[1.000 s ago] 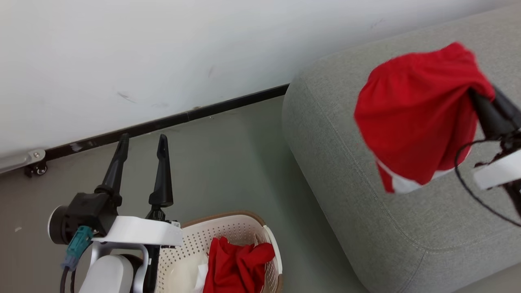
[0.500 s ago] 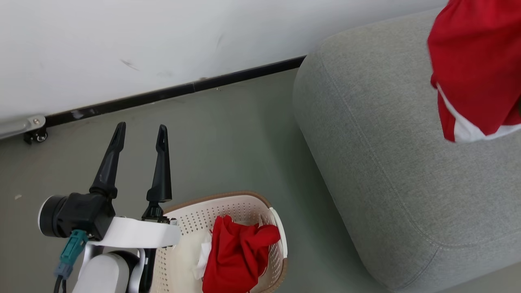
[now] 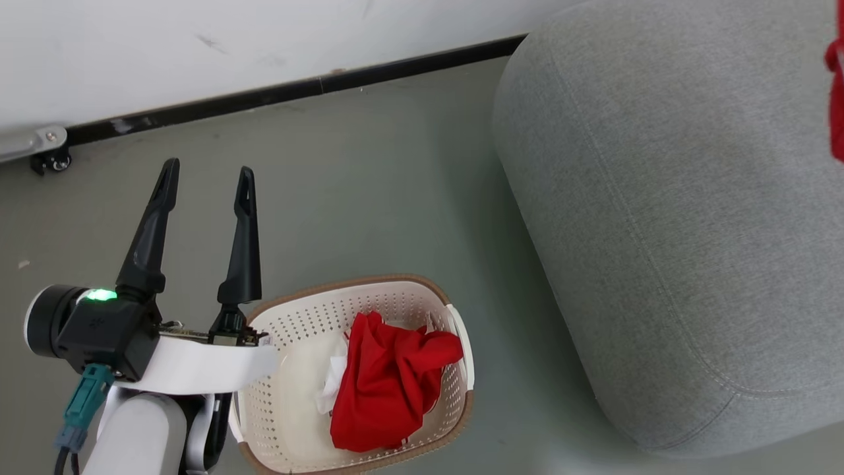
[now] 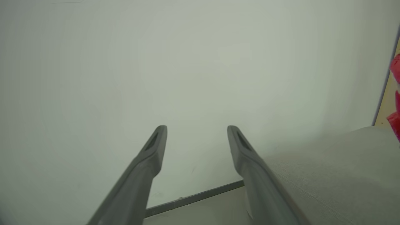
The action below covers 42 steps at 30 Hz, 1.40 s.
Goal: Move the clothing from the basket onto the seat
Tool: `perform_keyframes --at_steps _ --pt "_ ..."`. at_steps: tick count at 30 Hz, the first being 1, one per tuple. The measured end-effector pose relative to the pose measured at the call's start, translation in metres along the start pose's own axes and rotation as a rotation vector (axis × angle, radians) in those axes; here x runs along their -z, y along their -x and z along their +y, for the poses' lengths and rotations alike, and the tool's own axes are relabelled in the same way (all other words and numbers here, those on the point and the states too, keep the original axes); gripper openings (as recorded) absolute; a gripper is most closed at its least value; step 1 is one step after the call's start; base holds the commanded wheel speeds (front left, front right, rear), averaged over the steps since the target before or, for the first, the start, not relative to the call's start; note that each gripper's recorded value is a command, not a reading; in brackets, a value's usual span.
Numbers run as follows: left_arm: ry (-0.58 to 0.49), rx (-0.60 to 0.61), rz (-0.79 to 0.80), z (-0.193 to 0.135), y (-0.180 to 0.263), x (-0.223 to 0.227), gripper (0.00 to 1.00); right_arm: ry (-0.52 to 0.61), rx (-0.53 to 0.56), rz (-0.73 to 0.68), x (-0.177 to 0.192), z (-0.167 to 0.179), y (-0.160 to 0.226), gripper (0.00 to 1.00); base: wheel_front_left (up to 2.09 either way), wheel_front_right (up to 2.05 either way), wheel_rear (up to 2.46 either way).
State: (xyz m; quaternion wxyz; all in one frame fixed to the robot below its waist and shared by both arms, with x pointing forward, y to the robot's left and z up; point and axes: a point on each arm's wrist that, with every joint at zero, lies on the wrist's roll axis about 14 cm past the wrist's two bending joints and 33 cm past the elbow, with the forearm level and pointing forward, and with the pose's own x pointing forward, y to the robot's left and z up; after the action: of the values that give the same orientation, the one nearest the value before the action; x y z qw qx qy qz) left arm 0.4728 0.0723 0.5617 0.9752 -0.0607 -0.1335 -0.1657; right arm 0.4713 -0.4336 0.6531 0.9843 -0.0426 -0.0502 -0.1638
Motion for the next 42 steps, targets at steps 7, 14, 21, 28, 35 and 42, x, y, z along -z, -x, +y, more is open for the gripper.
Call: perform_keyframes --at_steps 7,14,21,28,35,42 --pt "-0.016 -0.009 0.04 0.009 0.001 0.016 1.0 0.032 0.065 0.047 0.013 -0.021 -0.017 0.0 0.0 0.0 0.0" --pt "-0.038 -0.01 0.091 0.017 0.001 0.034 1.0 0.059 0.075 0.092 0.035 -0.017 -0.035 0.0 0.0 0.0 0.0" --pt "-0.066 0.0 0.13 0.025 -0.001 0.047 1.0 0.066 0.096 0.087 0.048 -0.016 -0.05 0.0 0.0 0.0 0.0" --pt "-0.074 0.02 0.141 0.026 -0.007 0.055 1.0 0.066 0.092 0.114 0.076 -0.005 -0.058 0.0 0.0 0.0 0.0" --pt "-0.072 0.042 0.17 0.023 -0.01 0.069 1.0 0.028 0.04 0.215 0.137 0.032 -0.056 0.0 0.0 0.0 0.0" --pt "-0.067 0.046 0.174 0.025 -0.018 0.078 1.0 0.037 0.055 0.308 0.183 0.029 -0.037 0.0 0.0 0.0 0.0"
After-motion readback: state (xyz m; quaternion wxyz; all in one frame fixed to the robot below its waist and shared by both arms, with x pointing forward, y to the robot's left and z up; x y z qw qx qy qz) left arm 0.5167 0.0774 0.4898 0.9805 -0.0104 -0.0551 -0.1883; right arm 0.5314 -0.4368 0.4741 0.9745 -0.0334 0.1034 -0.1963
